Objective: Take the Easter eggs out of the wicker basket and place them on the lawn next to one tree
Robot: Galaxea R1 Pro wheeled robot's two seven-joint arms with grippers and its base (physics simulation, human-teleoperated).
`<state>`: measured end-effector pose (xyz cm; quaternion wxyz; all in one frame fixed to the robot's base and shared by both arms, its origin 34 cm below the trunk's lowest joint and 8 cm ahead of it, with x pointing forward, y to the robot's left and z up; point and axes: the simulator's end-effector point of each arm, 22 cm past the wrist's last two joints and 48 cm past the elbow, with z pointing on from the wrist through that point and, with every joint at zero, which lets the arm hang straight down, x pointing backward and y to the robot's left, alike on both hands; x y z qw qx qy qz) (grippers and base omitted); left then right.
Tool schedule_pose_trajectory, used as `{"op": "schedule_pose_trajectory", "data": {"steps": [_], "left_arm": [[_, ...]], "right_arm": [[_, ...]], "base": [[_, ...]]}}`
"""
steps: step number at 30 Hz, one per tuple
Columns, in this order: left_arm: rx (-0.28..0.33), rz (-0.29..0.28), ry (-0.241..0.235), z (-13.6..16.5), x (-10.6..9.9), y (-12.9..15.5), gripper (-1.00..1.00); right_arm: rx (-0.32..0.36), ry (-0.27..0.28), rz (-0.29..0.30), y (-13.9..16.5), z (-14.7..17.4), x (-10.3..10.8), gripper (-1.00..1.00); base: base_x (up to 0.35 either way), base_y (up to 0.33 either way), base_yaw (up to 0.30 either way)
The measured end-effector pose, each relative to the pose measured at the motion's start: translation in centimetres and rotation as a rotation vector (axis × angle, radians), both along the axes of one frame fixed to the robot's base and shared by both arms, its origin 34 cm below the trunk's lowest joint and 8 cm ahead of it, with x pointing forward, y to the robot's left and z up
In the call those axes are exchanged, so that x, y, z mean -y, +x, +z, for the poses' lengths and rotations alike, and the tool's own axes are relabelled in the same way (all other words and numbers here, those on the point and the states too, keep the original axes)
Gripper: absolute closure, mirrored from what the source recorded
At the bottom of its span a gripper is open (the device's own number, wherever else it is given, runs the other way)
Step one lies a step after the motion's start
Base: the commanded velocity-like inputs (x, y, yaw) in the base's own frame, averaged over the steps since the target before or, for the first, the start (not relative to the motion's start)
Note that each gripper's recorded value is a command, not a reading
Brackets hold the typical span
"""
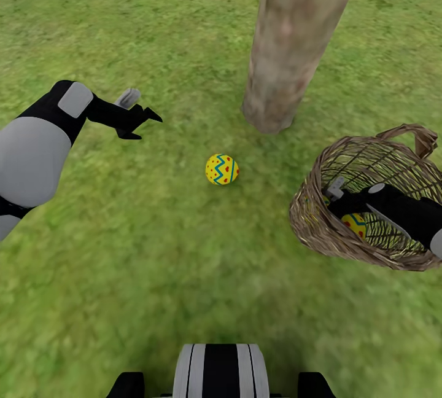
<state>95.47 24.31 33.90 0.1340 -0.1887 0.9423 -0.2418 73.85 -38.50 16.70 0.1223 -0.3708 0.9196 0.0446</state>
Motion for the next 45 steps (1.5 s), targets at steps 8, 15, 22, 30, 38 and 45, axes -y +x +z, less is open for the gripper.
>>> {"op": "schedule_pose_trajectory", "data": {"steps": [8,15,22,30,38,45], "left_arm": [[-0.008,0.001,0.001,-0.7,-0.1,-0.1,-1.00],[-0.008,0.001,0.001,-0.7,-0.1,-0.1,-1.00],[-0.008,0.001,0.001,-0.7,-0.1,-0.1,-1.00],[-0.012,0.001,0.002,-1.1,-0.1,-0.2,-1.00],[-0.021,0.001,0.001,-1.8,-0.1,-0.3,-1.00],[-0.021,0.001,0.000,-1.8,-0.1,-0.3,-1.00]], "right_arm": [[0.003,-0.002,-0.017,0.1,-0.5,0.1,-1.00],[0.001,-0.003,-0.014,0.0,-0.5,0.1,-1.00],[-0.005,-0.004,-0.010,-0.2,-0.6,0.1,-1.00],[-0.013,-0.002,-0.010,-0.4,-0.9,0.1,-1.00],[-0.024,-0.022,-0.011,-0.9,-1.6,1.1,-1.00],[-0.025,-0.022,-0.013,-0.9,-1.6,1.1,1.00]], "base": [[0.000,0.000,0.000],[0.000,0.000,0.000],[0.000,0.000,0.000],[0.000,0.000,0.000],[0.000,0.000,0.000],[0.000,0.000,0.000]]}}
